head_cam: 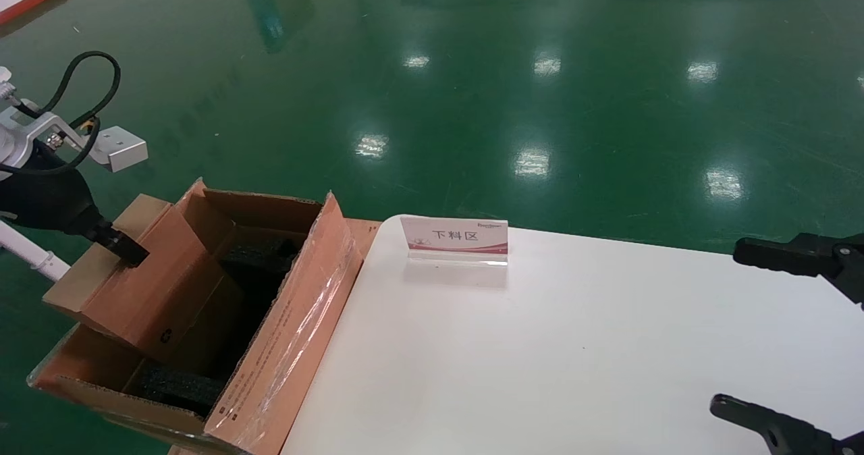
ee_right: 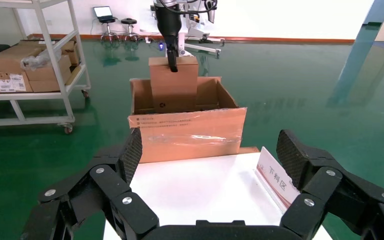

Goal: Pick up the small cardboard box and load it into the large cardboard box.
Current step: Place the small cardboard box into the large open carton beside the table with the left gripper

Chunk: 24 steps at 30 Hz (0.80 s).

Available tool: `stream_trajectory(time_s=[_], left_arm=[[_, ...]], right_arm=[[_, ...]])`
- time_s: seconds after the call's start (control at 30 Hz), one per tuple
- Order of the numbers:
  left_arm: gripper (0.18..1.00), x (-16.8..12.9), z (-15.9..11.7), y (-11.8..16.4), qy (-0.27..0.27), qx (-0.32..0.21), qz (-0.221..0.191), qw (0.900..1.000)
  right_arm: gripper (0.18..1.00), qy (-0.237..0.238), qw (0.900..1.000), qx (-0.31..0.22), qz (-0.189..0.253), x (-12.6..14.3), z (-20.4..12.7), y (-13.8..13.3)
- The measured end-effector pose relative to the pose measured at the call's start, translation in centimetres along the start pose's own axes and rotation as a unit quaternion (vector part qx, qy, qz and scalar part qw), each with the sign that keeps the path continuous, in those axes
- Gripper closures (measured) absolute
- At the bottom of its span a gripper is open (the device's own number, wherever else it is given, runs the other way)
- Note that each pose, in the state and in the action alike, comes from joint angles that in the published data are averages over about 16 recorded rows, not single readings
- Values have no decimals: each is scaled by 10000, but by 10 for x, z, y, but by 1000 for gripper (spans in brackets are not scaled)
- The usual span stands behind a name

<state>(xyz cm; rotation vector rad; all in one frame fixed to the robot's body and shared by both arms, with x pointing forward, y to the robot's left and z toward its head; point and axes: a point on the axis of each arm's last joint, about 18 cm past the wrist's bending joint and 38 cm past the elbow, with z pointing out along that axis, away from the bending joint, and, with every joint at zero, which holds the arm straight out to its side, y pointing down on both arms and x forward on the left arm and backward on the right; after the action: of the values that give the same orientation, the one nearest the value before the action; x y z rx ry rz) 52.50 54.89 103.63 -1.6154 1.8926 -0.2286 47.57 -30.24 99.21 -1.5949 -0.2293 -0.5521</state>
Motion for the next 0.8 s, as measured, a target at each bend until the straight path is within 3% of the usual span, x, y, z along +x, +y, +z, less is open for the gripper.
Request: stream_trajectory(time_s=[0.8], left_arm=[[797, 0, 22, -3, -258, -84, 24, 9996]], right_arm=[[178, 0, 10000, 0, 0, 0, 0, 0]])
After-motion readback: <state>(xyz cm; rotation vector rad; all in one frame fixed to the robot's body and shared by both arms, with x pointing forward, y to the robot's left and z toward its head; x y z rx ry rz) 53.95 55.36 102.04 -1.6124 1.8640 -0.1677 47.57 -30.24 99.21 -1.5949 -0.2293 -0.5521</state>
